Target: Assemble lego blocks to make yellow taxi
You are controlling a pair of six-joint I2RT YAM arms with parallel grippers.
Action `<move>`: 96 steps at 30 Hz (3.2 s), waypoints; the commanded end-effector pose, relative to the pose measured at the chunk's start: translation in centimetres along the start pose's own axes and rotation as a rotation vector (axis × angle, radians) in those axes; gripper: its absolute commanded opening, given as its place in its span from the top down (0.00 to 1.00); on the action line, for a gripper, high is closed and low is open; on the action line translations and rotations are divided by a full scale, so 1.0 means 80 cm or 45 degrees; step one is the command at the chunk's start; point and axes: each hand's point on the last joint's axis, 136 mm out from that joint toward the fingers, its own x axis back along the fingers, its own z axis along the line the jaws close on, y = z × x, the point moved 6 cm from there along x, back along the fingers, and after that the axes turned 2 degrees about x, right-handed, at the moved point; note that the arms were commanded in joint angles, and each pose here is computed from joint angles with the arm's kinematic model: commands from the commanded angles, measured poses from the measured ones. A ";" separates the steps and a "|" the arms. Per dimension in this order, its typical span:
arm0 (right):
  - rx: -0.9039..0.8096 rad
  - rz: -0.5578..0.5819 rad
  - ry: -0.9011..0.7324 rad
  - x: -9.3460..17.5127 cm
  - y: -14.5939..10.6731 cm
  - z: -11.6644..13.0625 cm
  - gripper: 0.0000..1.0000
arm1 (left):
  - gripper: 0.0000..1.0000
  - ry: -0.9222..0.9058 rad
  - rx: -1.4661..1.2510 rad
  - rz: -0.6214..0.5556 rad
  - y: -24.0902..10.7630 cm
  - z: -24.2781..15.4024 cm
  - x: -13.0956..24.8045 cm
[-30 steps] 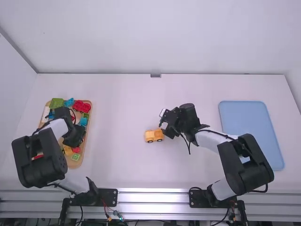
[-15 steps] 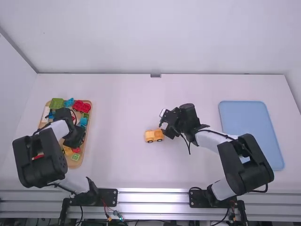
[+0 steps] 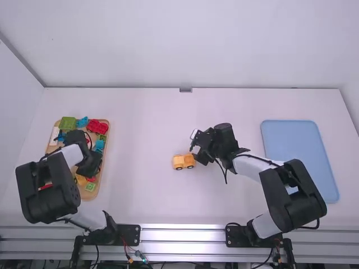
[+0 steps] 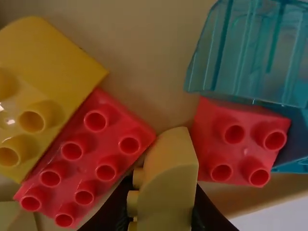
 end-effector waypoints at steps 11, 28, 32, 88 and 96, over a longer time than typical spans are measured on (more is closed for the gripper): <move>-0.493 -0.402 -0.108 0.010 0.081 -0.022 0.02 | 0.98 -0.246 -0.174 -0.073 0.030 -0.059 0.103; -0.858 -0.639 0.710 0.089 0.117 -0.071 0.02 | 0.98 -1.066 -1.807 -0.430 -0.190 -0.156 0.269; -0.927 -0.639 0.763 0.095 0.114 -0.074 0.02 | 0.99 -1.152 -2.103 -0.461 -0.248 -0.168 0.268; -1.138 -0.427 0.816 0.066 0.103 -0.043 0.35 | 0.99 -1.402 -2.634 -0.812 -0.359 -0.176 0.227; -1.142 -0.422 0.800 0.065 0.102 -0.044 0.41 | 0.99 -1.437 -2.589 -0.834 -0.364 -0.187 0.220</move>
